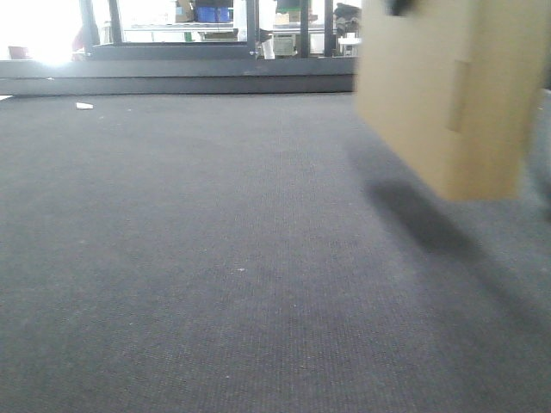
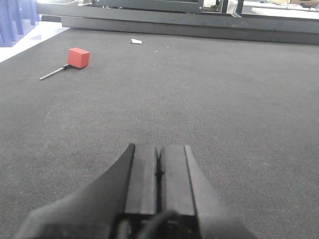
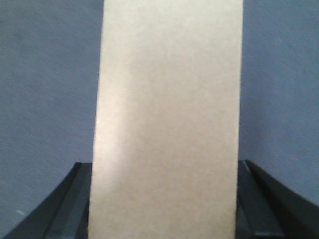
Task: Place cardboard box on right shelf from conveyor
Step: 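Close the right gripper on the box and lift it off the belt, then carry the box in the right gripper away from the conveyor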
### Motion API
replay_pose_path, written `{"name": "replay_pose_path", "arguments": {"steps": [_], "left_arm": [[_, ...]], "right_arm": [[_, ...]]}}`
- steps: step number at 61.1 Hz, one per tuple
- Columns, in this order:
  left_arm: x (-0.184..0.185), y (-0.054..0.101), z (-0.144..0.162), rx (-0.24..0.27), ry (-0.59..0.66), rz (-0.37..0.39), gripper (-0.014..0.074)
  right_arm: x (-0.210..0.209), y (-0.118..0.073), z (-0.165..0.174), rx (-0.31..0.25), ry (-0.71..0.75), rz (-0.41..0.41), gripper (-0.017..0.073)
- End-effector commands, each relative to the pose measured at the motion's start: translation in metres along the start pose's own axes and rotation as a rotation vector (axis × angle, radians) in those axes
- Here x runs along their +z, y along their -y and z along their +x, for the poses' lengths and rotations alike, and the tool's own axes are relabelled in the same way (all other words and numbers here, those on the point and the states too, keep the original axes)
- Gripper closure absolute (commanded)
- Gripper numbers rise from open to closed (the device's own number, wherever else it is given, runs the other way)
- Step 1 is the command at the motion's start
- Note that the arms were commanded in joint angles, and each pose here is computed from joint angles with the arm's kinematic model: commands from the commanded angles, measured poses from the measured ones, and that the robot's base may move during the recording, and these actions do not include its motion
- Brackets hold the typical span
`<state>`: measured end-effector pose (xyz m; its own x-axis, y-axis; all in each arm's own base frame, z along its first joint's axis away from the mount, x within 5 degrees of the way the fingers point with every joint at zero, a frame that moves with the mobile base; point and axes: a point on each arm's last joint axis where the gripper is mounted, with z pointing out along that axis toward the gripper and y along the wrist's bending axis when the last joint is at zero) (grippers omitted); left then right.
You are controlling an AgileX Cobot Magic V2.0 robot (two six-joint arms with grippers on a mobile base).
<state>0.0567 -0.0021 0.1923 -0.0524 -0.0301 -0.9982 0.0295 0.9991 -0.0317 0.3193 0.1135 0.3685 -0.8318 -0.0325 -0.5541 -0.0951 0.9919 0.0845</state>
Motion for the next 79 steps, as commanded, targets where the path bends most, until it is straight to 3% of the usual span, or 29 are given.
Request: {"name": "replay_pose_path", "arguments": {"steps": [1,15,27,55,67,79], "left_arm": [[-0.001,0.000,-0.006,-0.005,0.093,-0.005,0.0710],[-0.001,0.000,-0.006,-0.005,0.093,-0.005,0.0710],[-0.001,0.000,-0.006,-0.005,0.093,-0.005,0.0710],[-0.001,0.000,-0.006,-0.005,0.093,-0.005,0.0710],[-0.001,0.000,-0.006,-0.005,0.093,-0.005,0.0710],[-0.001,0.000,-0.006,-0.005,0.093,-0.005,0.0710]], "right_arm": [[-0.033,0.020,0.007,-0.002,0.146,-0.027,0.0379],[-0.048,0.052,0.063,-0.006,0.210,-0.014,0.0379],[-0.070,0.059,0.113,-0.027,0.306,-0.028,0.0379],[-0.164,0.075,0.219,-0.021,0.742,-0.095,0.0379],[-0.192,0.080,0.251,-0.024,0.902,-0.116,0.0379],[-0.203,0.083,0.266,-0.023,0.974,-0.125,0.0379]]}}
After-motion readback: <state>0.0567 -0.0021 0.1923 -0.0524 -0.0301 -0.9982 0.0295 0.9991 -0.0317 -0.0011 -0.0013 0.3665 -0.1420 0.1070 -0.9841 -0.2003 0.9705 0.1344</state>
